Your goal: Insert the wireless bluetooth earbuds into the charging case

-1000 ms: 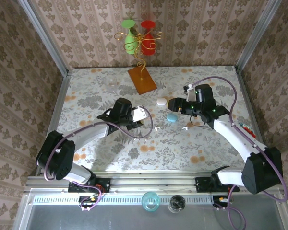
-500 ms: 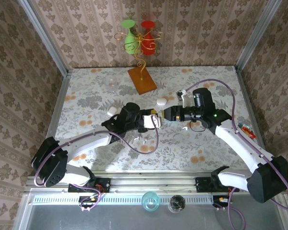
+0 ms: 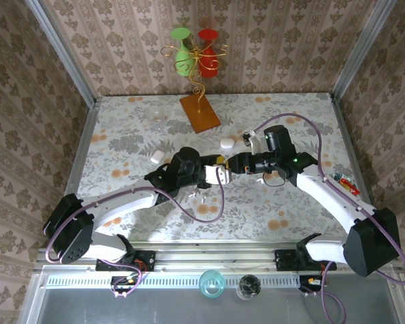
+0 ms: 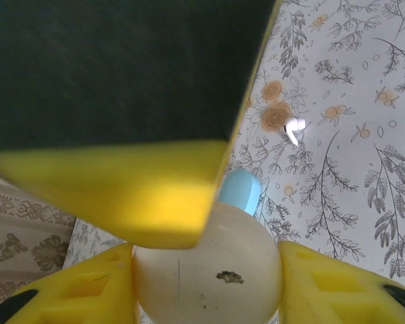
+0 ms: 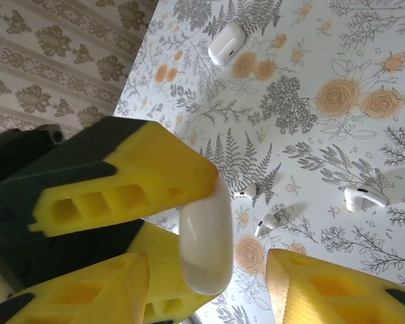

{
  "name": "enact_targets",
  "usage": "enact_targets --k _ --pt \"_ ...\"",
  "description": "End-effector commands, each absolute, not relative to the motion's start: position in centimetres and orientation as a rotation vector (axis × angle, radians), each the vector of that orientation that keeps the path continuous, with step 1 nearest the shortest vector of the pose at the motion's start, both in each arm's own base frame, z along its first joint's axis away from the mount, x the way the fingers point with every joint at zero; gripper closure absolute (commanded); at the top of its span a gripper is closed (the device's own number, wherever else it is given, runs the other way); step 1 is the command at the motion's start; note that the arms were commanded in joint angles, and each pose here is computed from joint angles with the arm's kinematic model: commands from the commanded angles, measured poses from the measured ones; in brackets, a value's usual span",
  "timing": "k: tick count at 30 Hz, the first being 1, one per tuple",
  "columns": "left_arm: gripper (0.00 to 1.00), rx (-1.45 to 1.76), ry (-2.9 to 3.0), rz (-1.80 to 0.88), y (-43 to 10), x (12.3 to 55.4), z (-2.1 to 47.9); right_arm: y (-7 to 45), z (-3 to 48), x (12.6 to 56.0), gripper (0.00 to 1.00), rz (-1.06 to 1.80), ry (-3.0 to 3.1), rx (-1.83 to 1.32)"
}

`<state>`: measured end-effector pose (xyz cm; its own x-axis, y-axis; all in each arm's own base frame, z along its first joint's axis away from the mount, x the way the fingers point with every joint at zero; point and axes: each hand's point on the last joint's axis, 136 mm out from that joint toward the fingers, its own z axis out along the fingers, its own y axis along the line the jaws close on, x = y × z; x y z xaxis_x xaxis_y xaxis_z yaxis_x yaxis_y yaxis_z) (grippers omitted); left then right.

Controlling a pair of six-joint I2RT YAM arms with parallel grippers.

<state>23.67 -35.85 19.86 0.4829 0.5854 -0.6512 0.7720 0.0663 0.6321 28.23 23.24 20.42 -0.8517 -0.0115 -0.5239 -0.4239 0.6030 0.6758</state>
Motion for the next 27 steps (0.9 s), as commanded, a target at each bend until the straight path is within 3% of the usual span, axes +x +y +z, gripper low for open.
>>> enact_targets --k 1,6,13,17,20,27 --pt "0.55 1.577 1.138 -0.229 -36.4 23.3 21.9 23.9 19.5 27.6 0.51 1.212 2.378 -0.392" --pt "0.54 1.570 1.137 -0.248 -36.6 23.1 22.1 23.8 18.8 27.8 0.55 1.198 2.399 -0.378" --pt "0.55 1.558 1.129 -0.268 -36.7 22.8 22.5 23.7 18.9 28.0 0.75 1.187 2.381 -0.384" --pt "0.53 1.525 1.140 -0.291 -36.7 22.8 22.9 23.6 19.4 28.2 0.77 1.190 2.339 -0.393" --pt "0.34 1.489 1.164 -0.350 -36.6 22.5 23.4 22.8 20.0 28.5 0.80 1.136 2.287 -0.403" --pt "0.09 1.268 1.186 -0.598 -35.0 22.1 27.3 20.4 22.4 29.2 0.81 1.030 2.104 -0.421"
